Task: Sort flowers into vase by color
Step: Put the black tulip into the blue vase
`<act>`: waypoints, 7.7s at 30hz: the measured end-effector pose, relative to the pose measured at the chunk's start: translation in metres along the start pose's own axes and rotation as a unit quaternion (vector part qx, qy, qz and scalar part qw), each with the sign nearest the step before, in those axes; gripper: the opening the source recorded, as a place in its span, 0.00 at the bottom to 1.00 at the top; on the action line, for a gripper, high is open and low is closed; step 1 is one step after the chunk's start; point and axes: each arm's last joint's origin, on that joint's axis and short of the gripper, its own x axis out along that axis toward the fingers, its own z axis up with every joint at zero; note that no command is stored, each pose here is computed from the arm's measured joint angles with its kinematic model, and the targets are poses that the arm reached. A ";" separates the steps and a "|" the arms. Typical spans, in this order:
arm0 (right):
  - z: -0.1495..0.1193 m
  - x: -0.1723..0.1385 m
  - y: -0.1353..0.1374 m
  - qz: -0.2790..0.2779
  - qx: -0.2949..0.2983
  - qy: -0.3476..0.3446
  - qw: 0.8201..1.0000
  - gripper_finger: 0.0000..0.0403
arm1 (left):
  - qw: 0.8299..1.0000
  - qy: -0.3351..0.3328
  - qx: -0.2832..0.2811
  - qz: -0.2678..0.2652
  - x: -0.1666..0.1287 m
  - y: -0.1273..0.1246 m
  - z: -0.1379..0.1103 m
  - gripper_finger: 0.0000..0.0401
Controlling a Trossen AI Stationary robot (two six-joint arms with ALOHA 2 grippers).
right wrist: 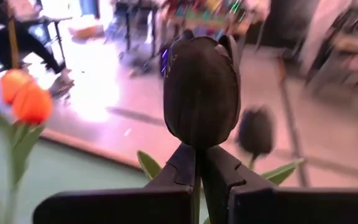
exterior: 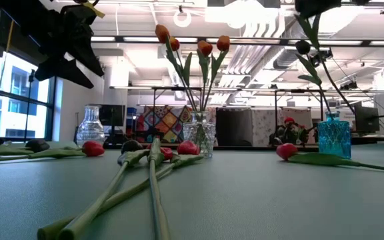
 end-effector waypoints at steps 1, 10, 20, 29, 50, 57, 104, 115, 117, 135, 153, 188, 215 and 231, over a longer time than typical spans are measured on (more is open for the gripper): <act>0.001 0.000 -0.001 -0.012 -0.010 -0.017 1.000 0.00 | 1.000 0.000 0.000 0.000 0.000 0.000 0.000 0.47; 0.007 0.010 -0.008 -0.091 -0.020 -0.081 0.992 0.00 | 1.000 0.000 -0.004 0.000 0.000 0.000 0.000 0.47; 0.008 0.019 -0.012 -0.123 0.017 -0.088 0.988 0.00 | 1.000 -0.002 -0.004 0.001 0.000 0.000 0.000 0.47; 0.009 0.020 -0.010 -0.122 0.034 -0.090 0.988 0.00 | 1.000 -0.010 -0.004 0.007 0.000 0.000 0.001 0.47; -0.016 0.028 -0.004 -0.111 0.031 -0.056 0.992 0.00 | 1.000 -0.010 0.000 0.008 0.000 0.000 0.001 0.47; -0.020 0.028 -0.002 -0.073 -0.007 0.020 0.997 0.02 | 1.000 -0.010 0.001 0.007 0.000 0.000 0.001 0.47; -0.006 -0.001 -0.032 0.141 0.153 0.160 0.965 0.35 | 0.996 0.066 -0.045 0.038 -0.012 -0.001 -0.032 0.38; 0.015 -0.006 0.002 0.321 0.077 0.123 0.936 0.35 | 0.975 0.081 -0.092 0.185 0.012 0.016 -0.040 0.33; 0.014 -0.005 0.008 0.331 0.069 0.129 0.932 0.35 | 0.962 0.085 -0.117 0.230 0.016 0.023 -0.040 0.32; -0.001 0.000 0.033 0.328 0.017 0.167 0.930 0.35 | 0.882 0.180 -0.092 0.425 0.067 0.052 -0.040 0.30; -0.001 0.001 0.032 0.327 0.008 0.166 0.930 0.35 | 0.894 0.221 -0.056 0.386 0.091 0.058 -0.035 0.09; -0.024 -0.022 0.149 0.483 0.158 0.185 0.841 0.35 | 0.905 -0.218 0.093 -0.354 -0.001 -0.101 0.034 0.00; -0.027 -0.001 0.174 0.502 0.133 0.113 0.847 0.52 | 0.881 -0.315 0.144 -0.323 0.040 -0.155 0.068 0.00; -0.026 0.016 0.172 0.503 0.128 0.128 0.845 0.03 | 0.890 -0.303 0.118 -0.321 0.048 -0.153 0.069 0.01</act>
